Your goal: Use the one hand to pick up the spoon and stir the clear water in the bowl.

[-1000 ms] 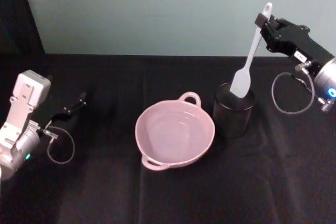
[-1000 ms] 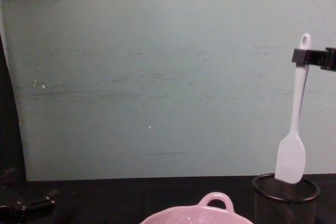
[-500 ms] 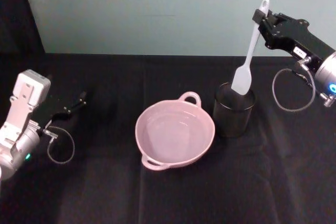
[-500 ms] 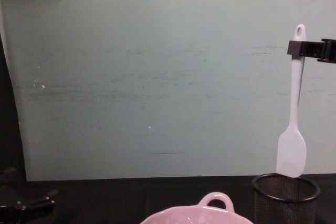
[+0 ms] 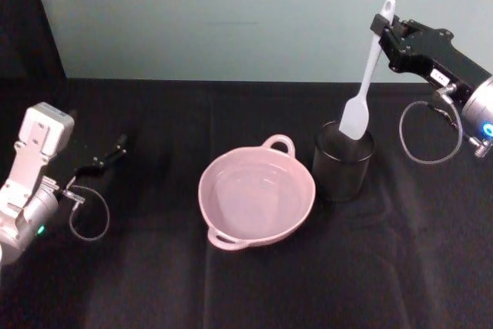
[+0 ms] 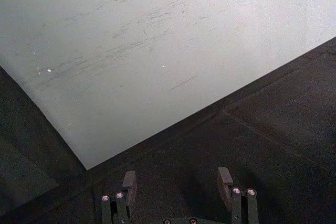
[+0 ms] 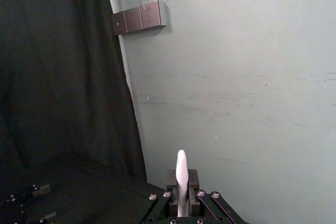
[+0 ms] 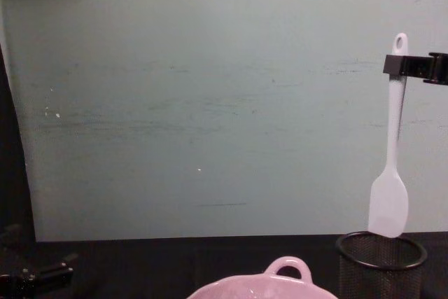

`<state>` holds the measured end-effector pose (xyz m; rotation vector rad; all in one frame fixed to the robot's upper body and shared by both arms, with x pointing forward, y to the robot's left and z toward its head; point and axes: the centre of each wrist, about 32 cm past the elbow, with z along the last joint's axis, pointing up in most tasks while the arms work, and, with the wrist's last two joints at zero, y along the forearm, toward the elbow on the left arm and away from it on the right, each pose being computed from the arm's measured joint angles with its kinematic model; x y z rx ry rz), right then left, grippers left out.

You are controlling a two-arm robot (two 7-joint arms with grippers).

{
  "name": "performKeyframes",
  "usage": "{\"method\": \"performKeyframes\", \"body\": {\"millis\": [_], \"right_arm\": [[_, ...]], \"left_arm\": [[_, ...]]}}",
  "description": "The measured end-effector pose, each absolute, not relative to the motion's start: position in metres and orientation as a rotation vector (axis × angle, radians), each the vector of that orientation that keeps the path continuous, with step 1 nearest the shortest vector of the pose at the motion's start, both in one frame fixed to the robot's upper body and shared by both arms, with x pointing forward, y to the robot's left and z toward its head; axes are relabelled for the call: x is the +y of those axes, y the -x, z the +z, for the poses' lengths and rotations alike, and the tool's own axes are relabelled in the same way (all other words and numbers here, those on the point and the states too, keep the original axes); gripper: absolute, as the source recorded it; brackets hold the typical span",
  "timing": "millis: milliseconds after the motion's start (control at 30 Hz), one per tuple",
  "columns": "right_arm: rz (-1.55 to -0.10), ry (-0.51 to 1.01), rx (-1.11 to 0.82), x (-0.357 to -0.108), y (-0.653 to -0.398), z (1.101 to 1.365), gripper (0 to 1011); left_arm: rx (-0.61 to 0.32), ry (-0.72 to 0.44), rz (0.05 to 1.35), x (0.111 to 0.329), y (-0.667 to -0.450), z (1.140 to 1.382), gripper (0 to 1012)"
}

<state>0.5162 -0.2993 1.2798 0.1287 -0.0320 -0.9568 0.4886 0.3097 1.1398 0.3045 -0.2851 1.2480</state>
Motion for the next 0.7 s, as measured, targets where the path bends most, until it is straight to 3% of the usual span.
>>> {"method": "performKeyframes", "body": {"millis": [233, 500, 700], "right_arm": [[-0.926, -0.124, -0.045, -0.294, -0.513, 1.282, 118], [-0.81, -0.103, -0.066, -0.26, -0.51, 1.28, 118], [-0.732, -0.08, -0.059, -0.229, -0.512, 1.257, 118]], "left_arm": [[-0.285, -0.304, 1.248, 0.31, -0.489, 1.14, 1011], [-0.285, -0.304, 1.248, 0.31, -0.489, 1.14, 1011], [-0.285, -0.304, 1.248, 0.31, -0.489, 1.14, 1011]]}}
